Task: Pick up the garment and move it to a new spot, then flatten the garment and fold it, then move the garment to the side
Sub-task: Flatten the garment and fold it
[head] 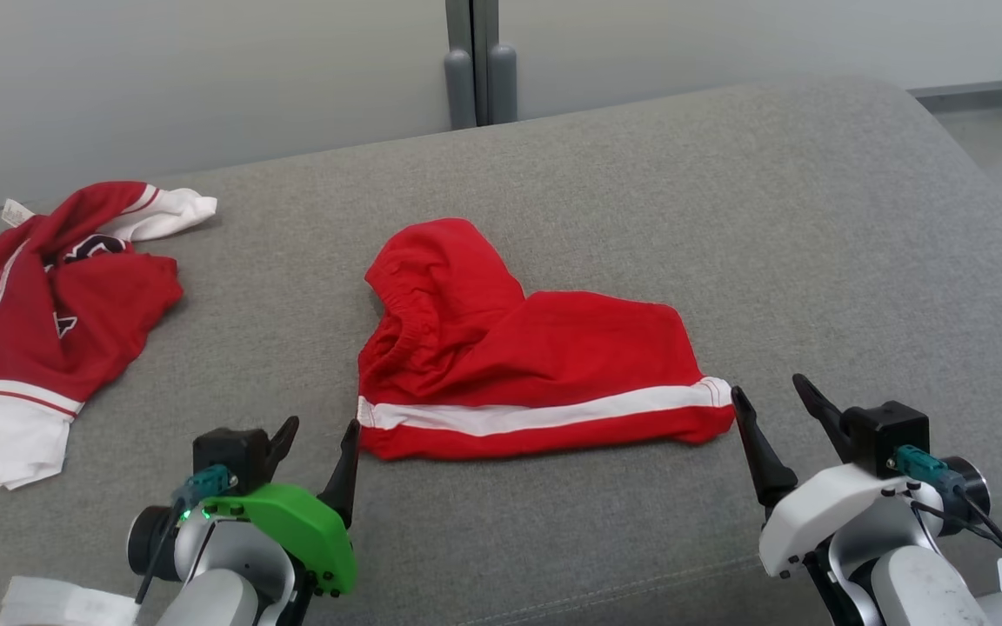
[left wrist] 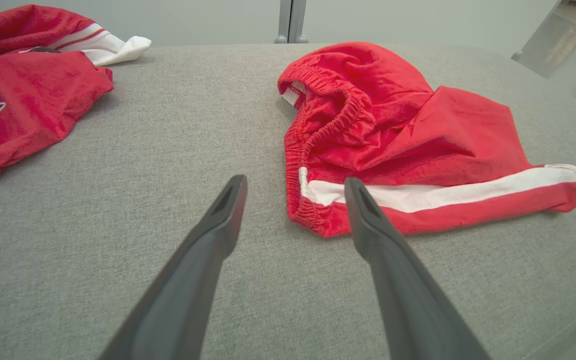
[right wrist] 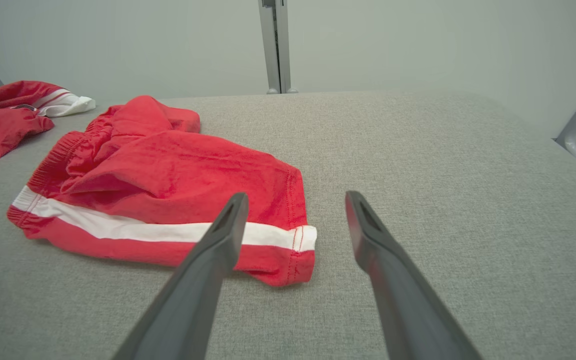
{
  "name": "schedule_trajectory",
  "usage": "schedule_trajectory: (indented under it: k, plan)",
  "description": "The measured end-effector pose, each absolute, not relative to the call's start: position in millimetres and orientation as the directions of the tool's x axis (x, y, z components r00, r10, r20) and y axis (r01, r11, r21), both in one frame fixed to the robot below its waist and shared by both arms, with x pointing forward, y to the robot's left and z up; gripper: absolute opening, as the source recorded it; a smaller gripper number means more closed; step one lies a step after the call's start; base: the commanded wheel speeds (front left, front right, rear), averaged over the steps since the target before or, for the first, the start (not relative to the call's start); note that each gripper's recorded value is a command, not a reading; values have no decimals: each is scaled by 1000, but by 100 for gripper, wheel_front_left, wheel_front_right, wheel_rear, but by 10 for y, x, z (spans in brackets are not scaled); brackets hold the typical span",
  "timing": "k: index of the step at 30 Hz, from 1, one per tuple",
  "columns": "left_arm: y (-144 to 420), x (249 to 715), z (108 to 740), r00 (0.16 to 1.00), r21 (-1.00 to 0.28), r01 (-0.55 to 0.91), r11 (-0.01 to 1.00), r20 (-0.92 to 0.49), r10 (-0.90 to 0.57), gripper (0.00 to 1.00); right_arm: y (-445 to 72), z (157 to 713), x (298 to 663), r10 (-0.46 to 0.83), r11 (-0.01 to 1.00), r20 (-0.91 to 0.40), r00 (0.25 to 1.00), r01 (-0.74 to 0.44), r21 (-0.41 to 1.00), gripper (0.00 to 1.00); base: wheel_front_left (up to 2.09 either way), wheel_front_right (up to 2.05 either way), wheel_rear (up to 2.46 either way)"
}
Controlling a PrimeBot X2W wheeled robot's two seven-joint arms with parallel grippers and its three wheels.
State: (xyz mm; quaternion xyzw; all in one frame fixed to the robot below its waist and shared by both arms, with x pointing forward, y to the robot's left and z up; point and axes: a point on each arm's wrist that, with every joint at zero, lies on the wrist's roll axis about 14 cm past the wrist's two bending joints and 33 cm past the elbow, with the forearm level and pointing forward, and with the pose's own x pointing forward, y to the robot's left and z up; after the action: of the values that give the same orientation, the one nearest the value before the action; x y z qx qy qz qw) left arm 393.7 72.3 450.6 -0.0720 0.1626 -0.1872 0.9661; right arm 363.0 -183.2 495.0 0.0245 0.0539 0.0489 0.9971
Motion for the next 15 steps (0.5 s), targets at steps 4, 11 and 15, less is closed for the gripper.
schedule_trajectory:
  k: [4,11,15]
  plan:
    - [569,4073,4380,845,-201,374,905,-327,-422,100,-1868,4907,3683,87,995,-112,990,-81,57,100,0,0,0]
    - [331,4228,4132,790,-204,424,882,-393,-470,100,-2016,4769,3708,42,998,-144,989,-34,60,100,0,0,0]
    - [272,4254,3996,767,-208,433,877,-426,-480,100,-2096,4689,3698,18,998,-163,986,-8,58,100,0,0,0]
